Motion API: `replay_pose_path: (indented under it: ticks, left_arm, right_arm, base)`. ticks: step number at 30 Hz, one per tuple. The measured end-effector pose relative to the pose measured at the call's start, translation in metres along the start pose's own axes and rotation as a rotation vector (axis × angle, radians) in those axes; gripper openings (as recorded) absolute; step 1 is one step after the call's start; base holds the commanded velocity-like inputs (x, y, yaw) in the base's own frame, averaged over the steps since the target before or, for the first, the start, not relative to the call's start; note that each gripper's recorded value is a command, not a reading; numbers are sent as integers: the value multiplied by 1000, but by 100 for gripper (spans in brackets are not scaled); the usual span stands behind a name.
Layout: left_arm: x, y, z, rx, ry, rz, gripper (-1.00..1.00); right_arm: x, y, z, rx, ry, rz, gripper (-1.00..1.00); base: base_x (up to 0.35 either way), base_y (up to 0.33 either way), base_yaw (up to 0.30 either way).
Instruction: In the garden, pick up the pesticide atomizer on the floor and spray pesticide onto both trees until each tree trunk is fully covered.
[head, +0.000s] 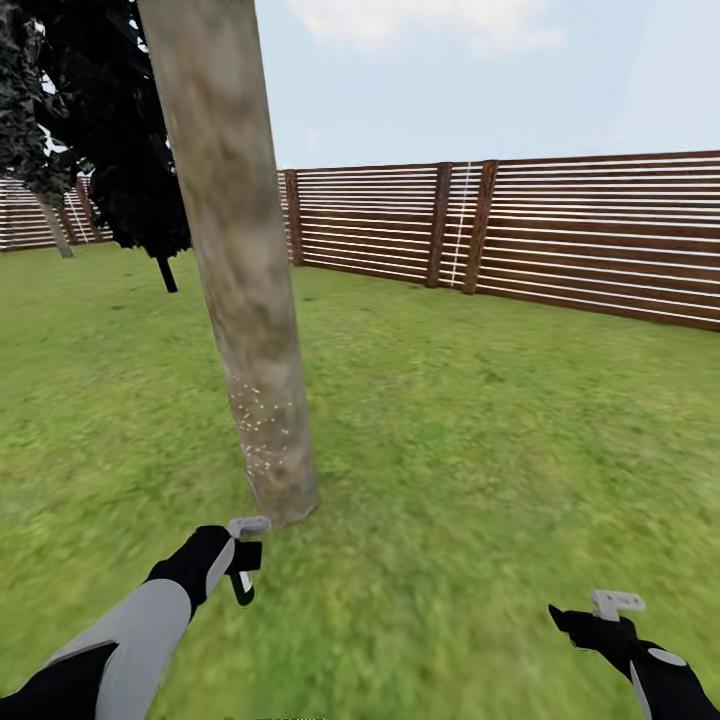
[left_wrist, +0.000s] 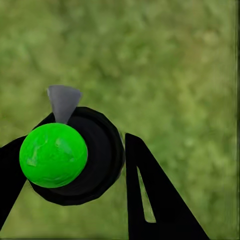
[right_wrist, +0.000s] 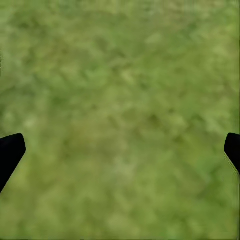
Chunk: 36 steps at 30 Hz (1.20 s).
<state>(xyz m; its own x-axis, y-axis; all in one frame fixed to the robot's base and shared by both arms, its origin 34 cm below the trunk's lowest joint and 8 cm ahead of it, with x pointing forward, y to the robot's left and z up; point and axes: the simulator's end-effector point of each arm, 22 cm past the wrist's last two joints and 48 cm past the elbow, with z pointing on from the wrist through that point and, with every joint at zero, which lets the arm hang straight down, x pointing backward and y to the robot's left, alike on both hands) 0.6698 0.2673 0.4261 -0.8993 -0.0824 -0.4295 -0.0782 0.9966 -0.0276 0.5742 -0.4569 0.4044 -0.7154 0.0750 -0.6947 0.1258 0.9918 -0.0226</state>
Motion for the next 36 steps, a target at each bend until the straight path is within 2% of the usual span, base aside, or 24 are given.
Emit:
replay_pose_path:
  ticks: [11, 23, 32, 36]
  left_arm:
    - [1, -11, 0, 13, 2, 7, -100]
    - [1, -11, 0, 14, 2, 6, -100]
    - [2, -13, 0, 17, 4, 5, -100]
    - [3, -14, 0, 19, 6, 6, -100]
  right_arm:
    - [6, 4, 1, -7, 13, 5, 100]
    - [12, 8, 2, -16, 23, 10, 100]
    - [12, 8, 2, -16, 24, 10, 100]
    - [12, 8, 2, -16, 24, 10, 100]
  base:
    - [65, -332, 45]
    - [184, -292, 261]
    - [179, -287, 33]
    - [142, -295, 214]
